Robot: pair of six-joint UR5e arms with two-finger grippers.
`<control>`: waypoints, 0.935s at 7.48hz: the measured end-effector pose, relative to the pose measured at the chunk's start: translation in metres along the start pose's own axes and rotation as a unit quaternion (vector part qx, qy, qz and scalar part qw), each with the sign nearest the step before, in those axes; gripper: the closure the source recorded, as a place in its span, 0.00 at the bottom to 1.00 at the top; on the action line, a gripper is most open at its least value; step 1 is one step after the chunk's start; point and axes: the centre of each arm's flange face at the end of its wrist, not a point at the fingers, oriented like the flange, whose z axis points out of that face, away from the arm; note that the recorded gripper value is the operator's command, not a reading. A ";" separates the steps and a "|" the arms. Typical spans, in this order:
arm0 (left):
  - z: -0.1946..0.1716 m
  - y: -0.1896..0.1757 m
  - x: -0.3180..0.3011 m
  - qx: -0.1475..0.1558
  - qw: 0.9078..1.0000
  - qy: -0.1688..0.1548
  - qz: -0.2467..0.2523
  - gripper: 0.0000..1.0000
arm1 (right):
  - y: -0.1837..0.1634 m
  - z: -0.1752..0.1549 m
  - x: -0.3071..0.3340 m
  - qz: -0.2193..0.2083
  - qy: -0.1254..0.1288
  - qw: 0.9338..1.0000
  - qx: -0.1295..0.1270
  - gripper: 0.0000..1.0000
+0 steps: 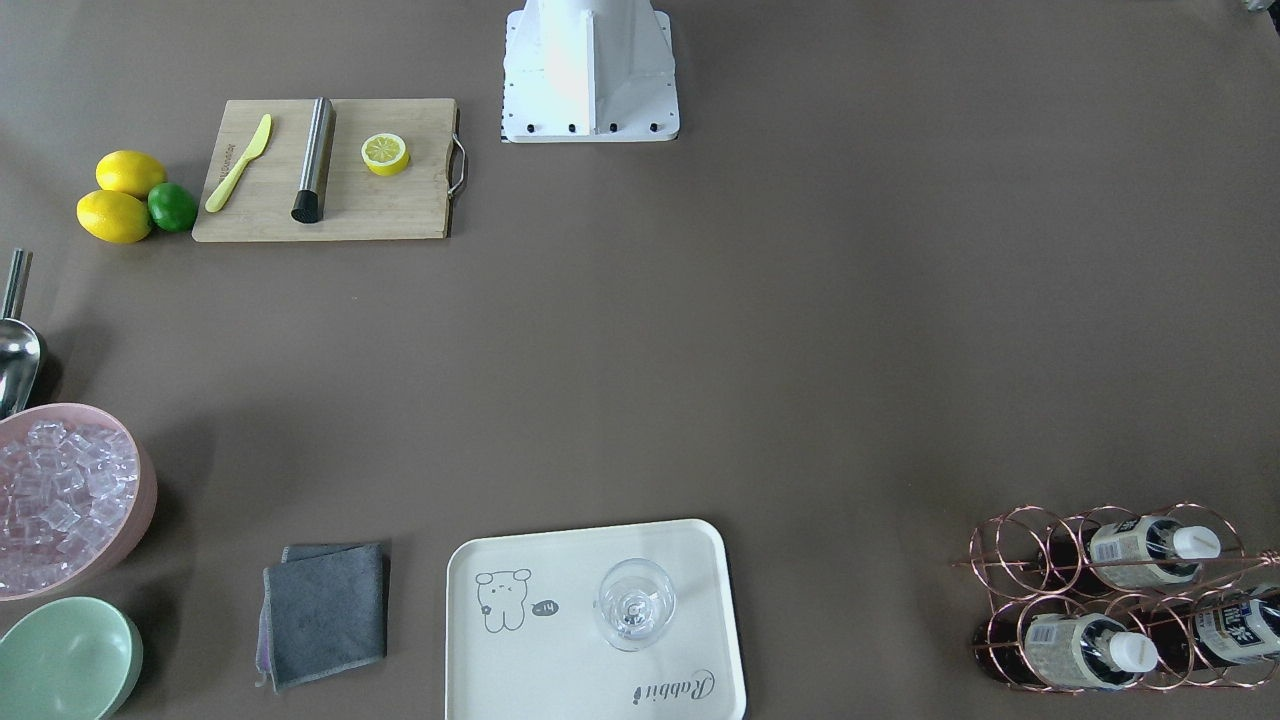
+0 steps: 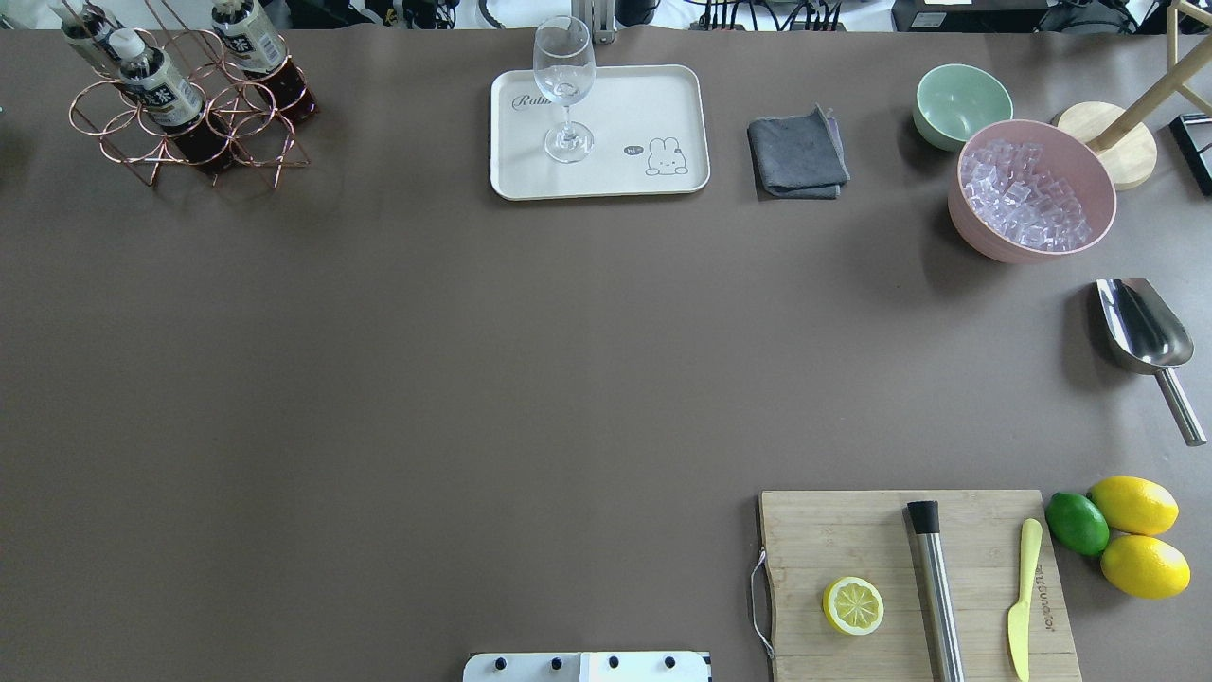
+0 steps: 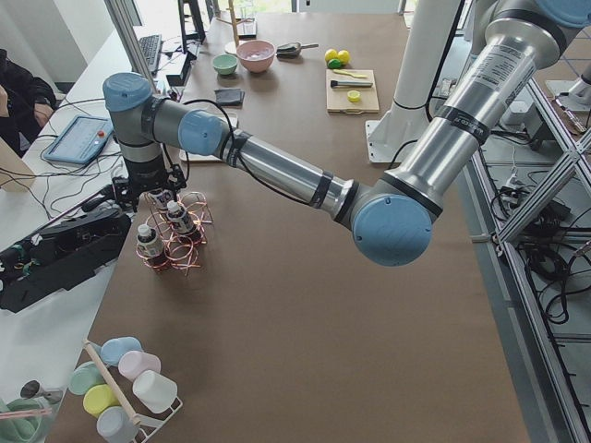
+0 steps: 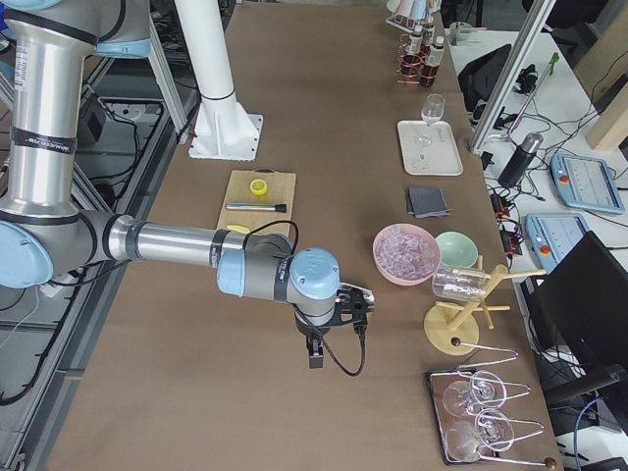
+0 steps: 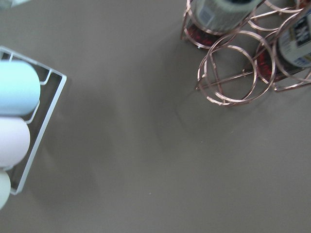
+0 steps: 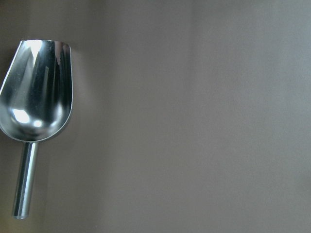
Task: Take tea from basket to plate
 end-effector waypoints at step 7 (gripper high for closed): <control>0.041 -0.128 -0.002 0.016 0.984 0.002 0.178 0.02 | -0.007 -0.016 -0.014 -0.012 -0.001 1.000 0.016 0.00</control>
